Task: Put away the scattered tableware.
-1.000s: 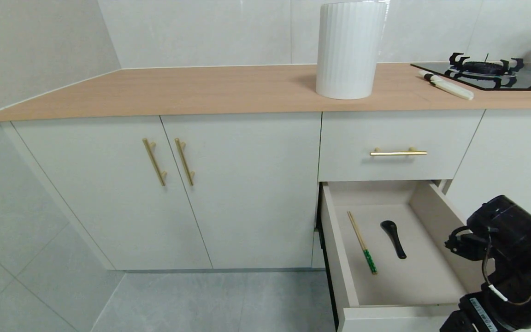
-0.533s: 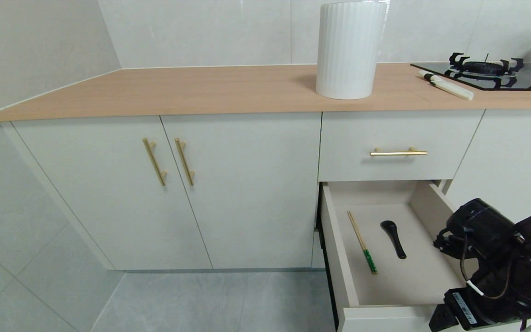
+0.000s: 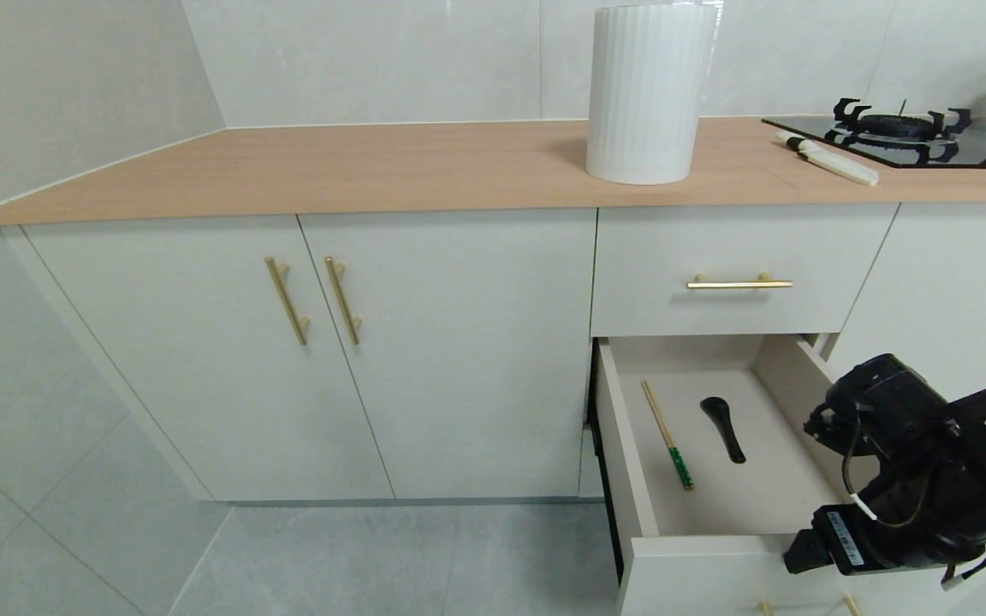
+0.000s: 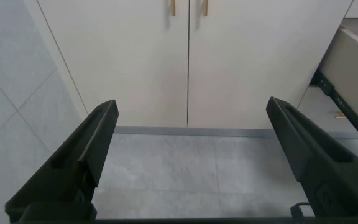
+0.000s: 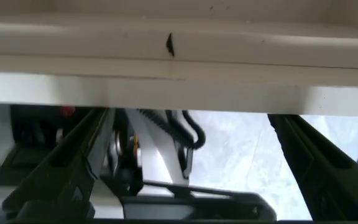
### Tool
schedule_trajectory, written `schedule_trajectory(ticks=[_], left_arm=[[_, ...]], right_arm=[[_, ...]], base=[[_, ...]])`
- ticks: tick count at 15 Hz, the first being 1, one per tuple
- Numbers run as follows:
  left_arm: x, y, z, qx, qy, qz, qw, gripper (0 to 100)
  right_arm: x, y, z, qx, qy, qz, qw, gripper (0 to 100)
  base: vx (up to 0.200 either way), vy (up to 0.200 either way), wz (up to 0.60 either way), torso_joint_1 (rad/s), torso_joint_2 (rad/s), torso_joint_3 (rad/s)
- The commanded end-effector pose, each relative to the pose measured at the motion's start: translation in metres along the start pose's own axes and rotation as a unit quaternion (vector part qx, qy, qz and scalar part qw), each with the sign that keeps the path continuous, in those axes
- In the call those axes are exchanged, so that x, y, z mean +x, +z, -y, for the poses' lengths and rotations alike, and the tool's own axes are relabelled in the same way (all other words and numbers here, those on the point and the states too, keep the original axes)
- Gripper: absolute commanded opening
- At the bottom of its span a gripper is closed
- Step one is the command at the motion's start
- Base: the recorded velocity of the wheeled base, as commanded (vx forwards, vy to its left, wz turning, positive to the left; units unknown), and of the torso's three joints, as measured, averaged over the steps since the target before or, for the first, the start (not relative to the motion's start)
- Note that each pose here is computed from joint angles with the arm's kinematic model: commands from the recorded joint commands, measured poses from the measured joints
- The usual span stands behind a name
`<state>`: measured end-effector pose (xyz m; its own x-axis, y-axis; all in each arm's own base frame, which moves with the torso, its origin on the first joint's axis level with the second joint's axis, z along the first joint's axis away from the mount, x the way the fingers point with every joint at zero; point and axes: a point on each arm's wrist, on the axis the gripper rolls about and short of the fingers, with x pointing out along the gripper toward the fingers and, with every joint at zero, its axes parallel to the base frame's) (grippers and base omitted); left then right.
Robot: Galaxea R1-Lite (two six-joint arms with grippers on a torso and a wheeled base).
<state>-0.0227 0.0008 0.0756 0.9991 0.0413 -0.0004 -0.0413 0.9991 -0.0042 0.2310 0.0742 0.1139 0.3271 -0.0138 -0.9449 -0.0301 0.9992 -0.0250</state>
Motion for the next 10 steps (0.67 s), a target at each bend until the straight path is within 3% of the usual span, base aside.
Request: schedule_trajectory(ticks=[1,5,10], left_arm=[[0.000,0.000,0.000,0.000,0.000,-0.001,1.0000,100],[0.000,0.000,0.000,0.000,0.000,-0.001,1.0000,100],[0.000,0.000,0.000,0.000,0.001,-0.001,1.0000,100]], right_arm=[[0.013,0.006,-0.001,0.002,-0.013,-0.004,1.000,100],[0.035,0.034,0.006,0.029,-0.020,0.023,0.999,100],[0.047,0.071,0.003,0.046,-0.002,0.108,0.993,100]], base=[[0.000,0.000,0.00,0.000,0.00,0.000],[0.000,0.000,0.00,0.000,0.00,0.000],[0.000,0.000,0.00,0.000,0.00,0.000]])
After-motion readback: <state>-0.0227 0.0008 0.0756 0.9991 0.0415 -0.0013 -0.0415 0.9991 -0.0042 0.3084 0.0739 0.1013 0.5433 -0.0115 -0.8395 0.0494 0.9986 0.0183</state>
